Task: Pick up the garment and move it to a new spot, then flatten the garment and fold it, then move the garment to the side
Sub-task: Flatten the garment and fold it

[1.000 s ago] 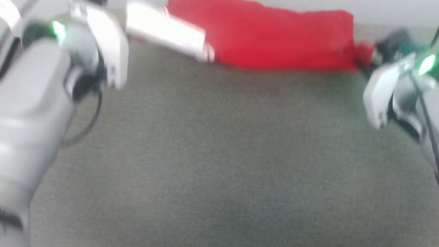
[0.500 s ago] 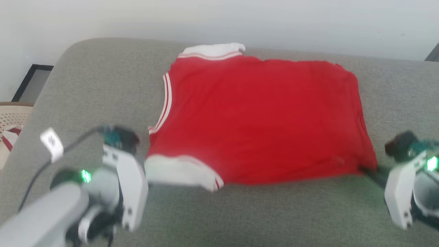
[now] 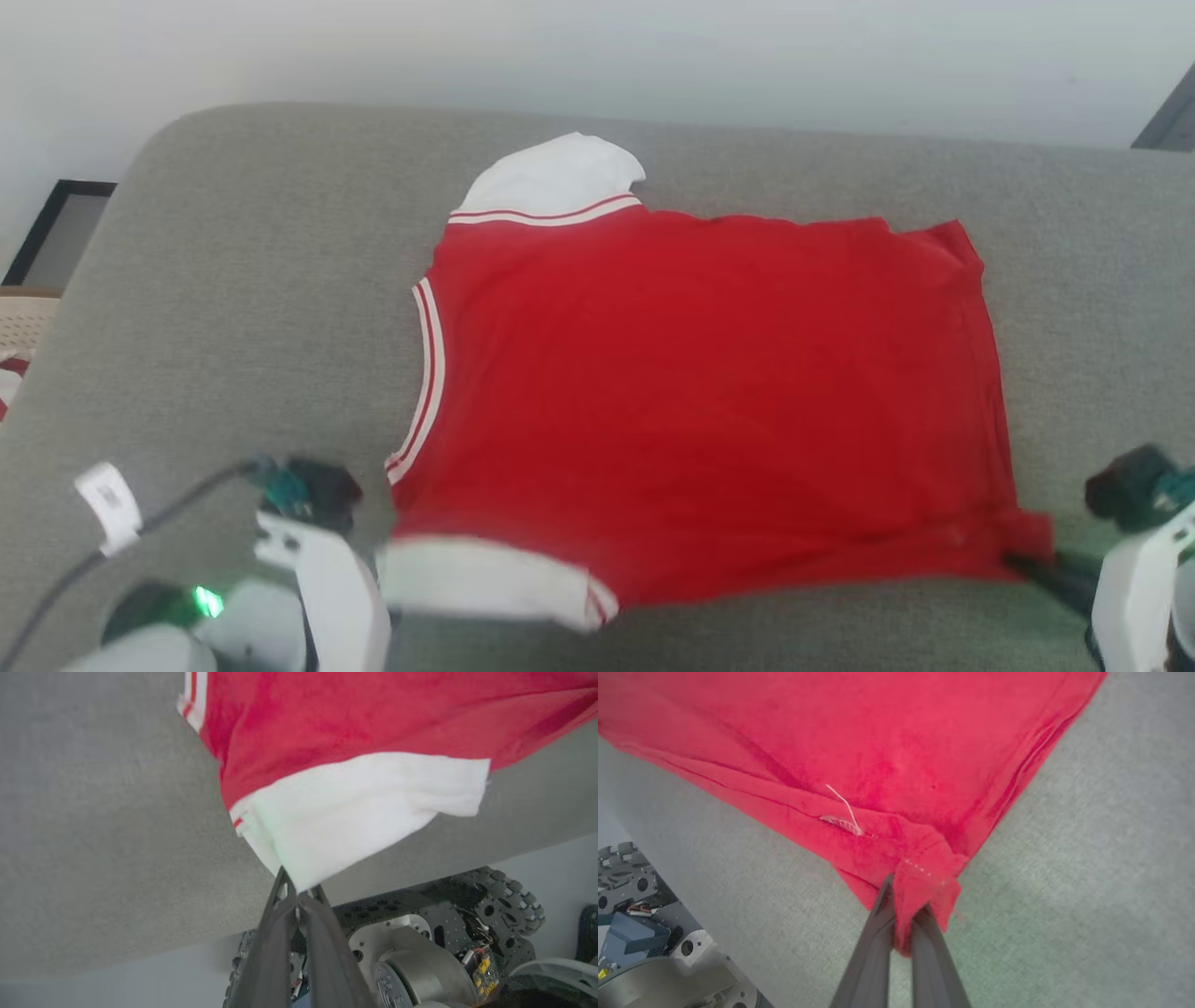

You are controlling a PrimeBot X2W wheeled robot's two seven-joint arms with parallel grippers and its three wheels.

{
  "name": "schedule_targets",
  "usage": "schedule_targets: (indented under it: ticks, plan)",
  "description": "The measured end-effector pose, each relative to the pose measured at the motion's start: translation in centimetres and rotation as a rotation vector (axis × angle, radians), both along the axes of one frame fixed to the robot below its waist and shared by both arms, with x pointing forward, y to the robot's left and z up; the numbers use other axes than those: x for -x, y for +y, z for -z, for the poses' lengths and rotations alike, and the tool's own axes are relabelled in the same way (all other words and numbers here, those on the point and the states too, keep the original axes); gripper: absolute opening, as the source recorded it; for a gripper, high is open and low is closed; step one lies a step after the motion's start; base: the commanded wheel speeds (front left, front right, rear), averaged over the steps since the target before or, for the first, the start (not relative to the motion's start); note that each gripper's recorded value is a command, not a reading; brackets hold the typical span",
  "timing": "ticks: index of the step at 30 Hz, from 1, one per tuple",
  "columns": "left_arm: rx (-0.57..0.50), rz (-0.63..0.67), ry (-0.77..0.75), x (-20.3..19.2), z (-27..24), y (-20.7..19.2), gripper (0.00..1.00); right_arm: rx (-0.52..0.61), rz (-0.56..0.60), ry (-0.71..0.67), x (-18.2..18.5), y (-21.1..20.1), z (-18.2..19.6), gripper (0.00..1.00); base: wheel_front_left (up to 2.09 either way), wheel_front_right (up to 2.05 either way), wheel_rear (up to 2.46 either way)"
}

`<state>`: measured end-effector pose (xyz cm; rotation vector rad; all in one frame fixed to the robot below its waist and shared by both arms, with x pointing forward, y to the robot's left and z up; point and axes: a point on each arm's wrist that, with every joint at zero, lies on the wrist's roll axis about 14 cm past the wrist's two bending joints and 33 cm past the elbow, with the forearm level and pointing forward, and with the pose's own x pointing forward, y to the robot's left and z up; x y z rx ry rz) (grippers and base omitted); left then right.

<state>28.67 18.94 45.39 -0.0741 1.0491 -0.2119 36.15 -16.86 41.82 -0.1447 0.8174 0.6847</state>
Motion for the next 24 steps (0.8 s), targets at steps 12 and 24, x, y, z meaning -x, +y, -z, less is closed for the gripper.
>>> schedule_targets:
  ticks: [12, 24]
  plan:
    - [-0.092, 0.078, -0.387, -12.4, -6.1, 1.1, 0.00, 0.009, 0.109, -0.240, -7.8, -0.1, -3.4, 0.00, 0.00, 0.00, 0.00]
    - [-0.097, 0.067, -0.320, -18.9, -0.5, 1.8, 0.00, 0.078, 0.188, -0.199, -11.8, 0.0, 0.2, 0.00, 0.00, 0.00, 0.00]
